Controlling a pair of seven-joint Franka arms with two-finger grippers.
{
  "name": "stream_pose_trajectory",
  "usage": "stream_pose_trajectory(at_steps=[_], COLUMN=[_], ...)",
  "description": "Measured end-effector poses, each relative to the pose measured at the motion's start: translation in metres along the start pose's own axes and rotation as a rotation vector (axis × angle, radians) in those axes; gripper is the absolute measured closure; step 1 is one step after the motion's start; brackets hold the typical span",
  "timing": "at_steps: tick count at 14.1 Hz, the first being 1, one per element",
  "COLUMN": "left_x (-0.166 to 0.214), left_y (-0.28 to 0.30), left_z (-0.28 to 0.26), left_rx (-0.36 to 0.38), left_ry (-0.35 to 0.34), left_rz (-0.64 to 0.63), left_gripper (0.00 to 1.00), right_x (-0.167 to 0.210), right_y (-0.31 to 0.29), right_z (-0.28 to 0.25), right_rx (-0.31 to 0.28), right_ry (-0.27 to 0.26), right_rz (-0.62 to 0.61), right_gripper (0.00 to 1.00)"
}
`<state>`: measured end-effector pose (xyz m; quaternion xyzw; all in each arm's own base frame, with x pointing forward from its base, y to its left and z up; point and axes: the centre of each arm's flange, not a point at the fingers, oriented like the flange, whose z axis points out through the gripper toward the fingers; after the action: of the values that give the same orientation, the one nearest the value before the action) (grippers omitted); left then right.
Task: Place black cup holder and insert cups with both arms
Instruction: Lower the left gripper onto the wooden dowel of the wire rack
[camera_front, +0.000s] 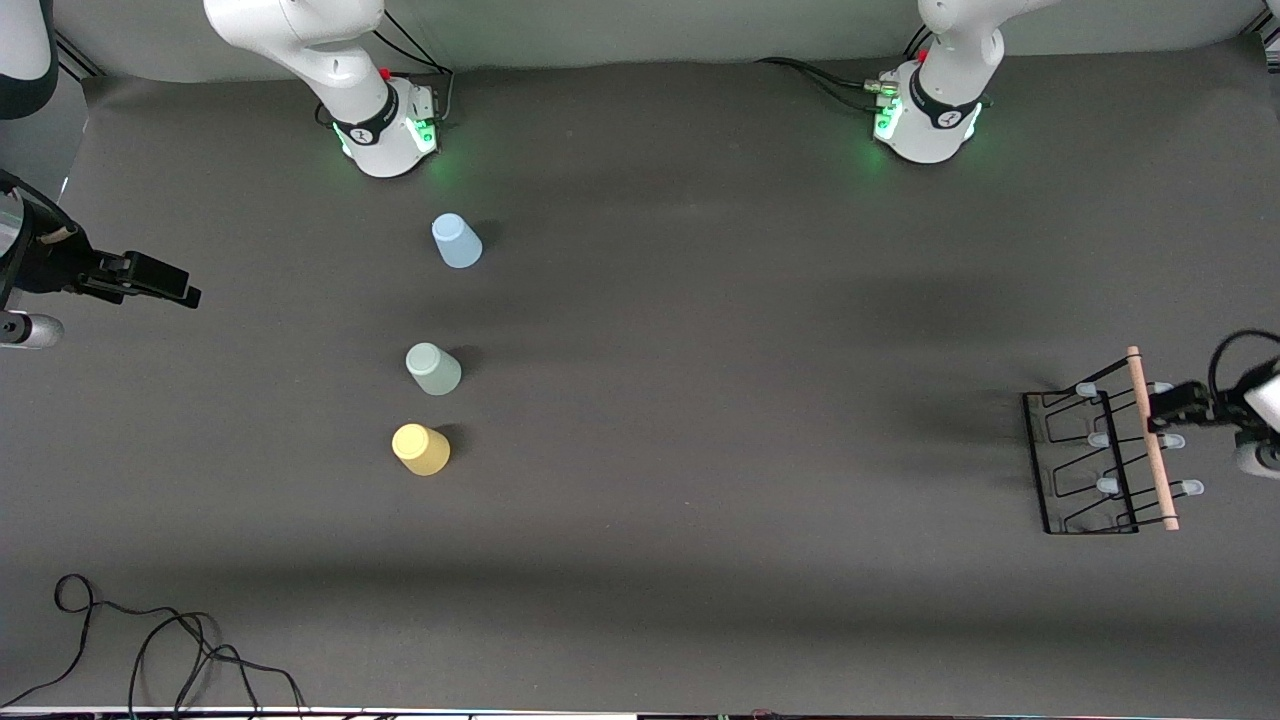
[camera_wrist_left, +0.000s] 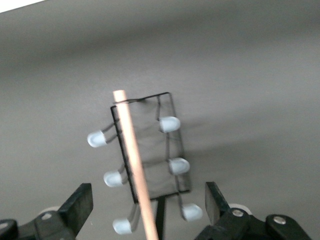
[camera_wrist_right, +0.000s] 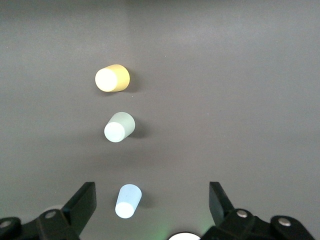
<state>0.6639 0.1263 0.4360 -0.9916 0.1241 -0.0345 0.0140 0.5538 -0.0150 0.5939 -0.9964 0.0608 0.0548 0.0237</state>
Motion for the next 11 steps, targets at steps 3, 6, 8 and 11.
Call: stream_pose_trajectory(at_steps=[3, 6, 8, 11], left_x=[0.009, 0.003, 0.0, -0.006], left_y=[-0.014, -0.024, -0.023, -0.022], left_z=[0.042, 0.067, 0.072, 0.091], left_rx=[-0.001, -0.027, -0.041, -0.055], left_ry=[0.015, -0.029, -0.058, -0.102], left_rz=[0.043, 0.05, 0.05, 0.055], left_gripper=[0.0, 0.07, 0.12, 0.32], right_x=[0.0, 0.0, 0.0, 0.0], right_y=[0.0, 0.0, 0.0, 0.0], right_z=[0.0, 0.0, 0.0, 0.0], right_rx=[0.0, 0.0, 0.0, 0.0], right_ry=[0.0, 0.0, -0.001, -0.003], right_rz=[0.0, 0.0, 0.0, 0.0], right_gripper=[0.0, 0.0, 0.0, 0.0])
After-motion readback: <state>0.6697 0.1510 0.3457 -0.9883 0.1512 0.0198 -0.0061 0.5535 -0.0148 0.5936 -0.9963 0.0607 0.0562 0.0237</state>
